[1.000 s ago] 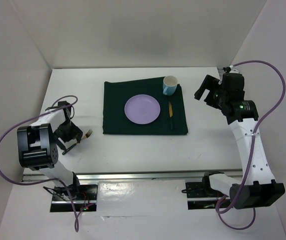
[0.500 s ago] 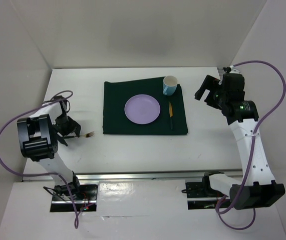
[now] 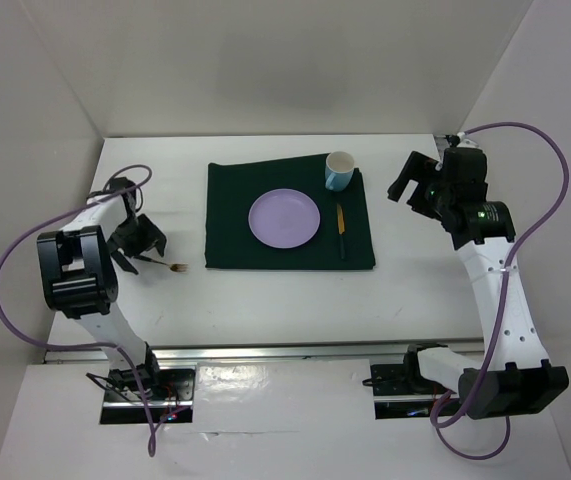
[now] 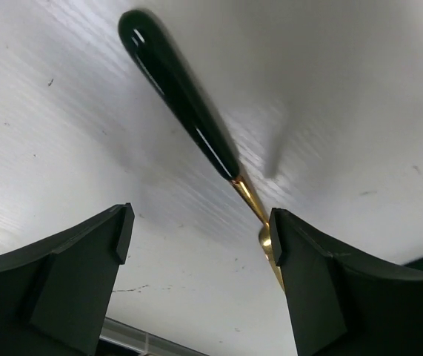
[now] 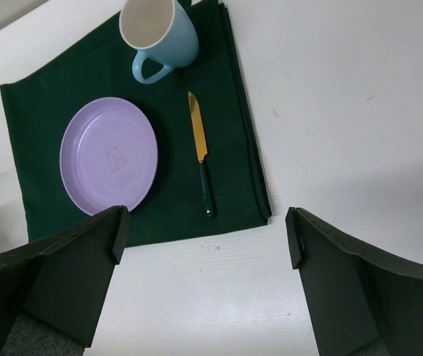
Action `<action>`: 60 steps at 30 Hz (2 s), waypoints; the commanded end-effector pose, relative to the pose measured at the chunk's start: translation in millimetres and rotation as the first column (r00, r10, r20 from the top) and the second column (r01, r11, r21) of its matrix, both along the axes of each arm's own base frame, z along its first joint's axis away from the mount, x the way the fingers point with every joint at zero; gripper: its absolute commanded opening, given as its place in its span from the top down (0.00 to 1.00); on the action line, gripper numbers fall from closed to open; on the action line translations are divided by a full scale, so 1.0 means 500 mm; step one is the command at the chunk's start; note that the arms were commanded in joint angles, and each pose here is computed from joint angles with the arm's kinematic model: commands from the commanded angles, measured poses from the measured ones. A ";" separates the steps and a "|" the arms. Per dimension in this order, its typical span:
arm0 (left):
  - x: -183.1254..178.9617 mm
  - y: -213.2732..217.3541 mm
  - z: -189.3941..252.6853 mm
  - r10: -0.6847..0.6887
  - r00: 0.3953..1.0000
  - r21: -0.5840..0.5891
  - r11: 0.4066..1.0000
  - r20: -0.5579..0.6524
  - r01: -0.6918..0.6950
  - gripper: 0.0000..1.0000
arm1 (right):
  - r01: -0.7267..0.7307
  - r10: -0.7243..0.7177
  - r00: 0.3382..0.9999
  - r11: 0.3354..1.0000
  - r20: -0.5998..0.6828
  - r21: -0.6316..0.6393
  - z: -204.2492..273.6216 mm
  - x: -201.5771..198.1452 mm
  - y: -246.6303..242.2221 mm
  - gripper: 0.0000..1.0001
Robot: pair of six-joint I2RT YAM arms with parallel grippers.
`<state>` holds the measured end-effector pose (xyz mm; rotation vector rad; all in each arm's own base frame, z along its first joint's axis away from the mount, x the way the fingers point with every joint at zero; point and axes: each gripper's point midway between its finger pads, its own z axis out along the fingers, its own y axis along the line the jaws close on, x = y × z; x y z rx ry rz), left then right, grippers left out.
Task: Set the dinner table for one person
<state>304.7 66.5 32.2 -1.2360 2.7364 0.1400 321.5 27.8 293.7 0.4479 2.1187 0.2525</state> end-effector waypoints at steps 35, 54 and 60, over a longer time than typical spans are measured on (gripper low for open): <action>0.146 -0.144 -0.020 -0.190 0.982 -0.124 0.974 0.016 0.191 1.00 | 0.024 -0.024 0.999 1.000 0.028 -0.004 0.019 -0.011 -0.010 0.00; 0.177 0.022 0.119 -0.215 0.972 0.067 0.976 0.096 0.209 0.08 | -0.011 0.010 1.000 1.000 0.009 0.017 0.001 0.006 0.005 0.00; 0.122 0.008 0.071 -0.262 0.959 0.134 0.952 -0.109 0.275 0.01 | -0.025 0.025 1.000 1.000 -0.004 0.014 -0.012 0.022 0.009 0.00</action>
